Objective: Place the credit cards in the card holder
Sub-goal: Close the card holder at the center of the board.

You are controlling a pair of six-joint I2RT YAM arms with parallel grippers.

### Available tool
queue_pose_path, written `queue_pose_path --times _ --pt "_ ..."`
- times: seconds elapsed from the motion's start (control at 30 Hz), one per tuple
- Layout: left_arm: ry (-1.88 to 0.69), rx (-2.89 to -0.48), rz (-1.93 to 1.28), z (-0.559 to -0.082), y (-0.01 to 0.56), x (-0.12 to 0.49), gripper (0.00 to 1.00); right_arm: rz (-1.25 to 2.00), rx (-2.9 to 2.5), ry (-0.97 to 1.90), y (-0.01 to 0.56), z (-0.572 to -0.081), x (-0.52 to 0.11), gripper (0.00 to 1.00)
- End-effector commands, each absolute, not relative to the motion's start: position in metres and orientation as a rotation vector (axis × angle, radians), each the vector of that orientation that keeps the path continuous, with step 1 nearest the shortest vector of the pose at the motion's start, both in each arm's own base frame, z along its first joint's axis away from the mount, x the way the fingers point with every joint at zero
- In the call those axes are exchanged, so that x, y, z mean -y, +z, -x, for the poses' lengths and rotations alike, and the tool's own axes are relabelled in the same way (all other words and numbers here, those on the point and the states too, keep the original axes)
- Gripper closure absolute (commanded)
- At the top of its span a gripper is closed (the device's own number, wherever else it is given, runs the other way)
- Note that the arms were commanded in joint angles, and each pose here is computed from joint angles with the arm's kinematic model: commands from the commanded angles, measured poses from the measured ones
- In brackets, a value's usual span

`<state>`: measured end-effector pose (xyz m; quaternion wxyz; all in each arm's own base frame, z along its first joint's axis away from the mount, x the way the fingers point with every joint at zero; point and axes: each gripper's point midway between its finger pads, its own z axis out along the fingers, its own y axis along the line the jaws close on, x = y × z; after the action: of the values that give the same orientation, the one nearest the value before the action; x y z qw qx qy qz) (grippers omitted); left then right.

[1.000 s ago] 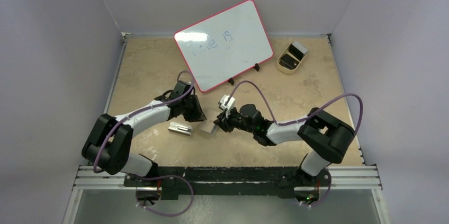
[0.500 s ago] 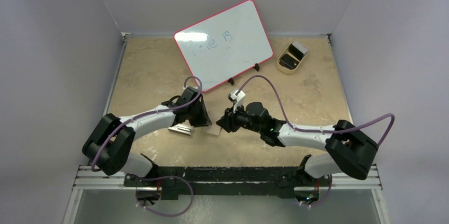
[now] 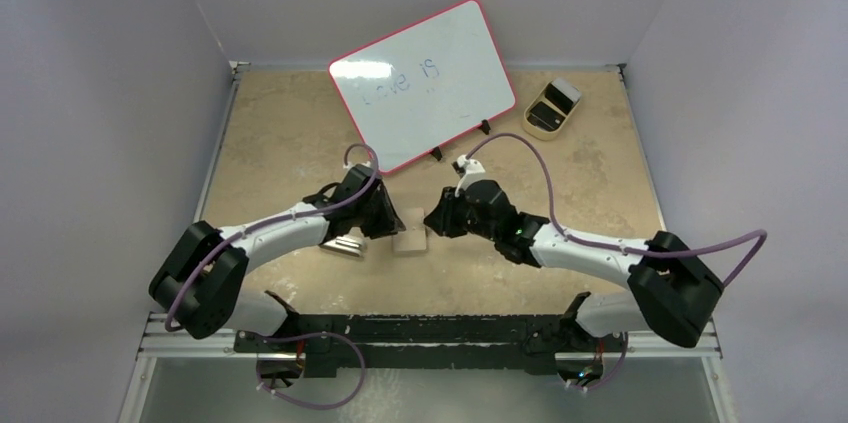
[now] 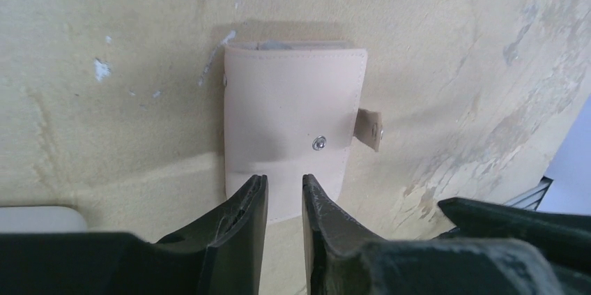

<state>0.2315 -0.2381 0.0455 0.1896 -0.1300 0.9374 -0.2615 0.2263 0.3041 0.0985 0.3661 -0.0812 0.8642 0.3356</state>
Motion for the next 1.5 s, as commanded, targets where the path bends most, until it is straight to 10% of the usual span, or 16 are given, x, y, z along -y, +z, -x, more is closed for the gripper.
queue_pose_path --times 0.0,1.47 --pt "-0.720 -2.544 0.346 -0.255 0.072 0.230 0.74 0.099 -2.207 1.002 0.118 -0.248 -0.302 0.75" --pt "-0.646 -2.641 0.279 -0.264 0.032 0.235 0.85 0.128 -2.399 1.060 0.066 -0.263 -0.333 0.76"
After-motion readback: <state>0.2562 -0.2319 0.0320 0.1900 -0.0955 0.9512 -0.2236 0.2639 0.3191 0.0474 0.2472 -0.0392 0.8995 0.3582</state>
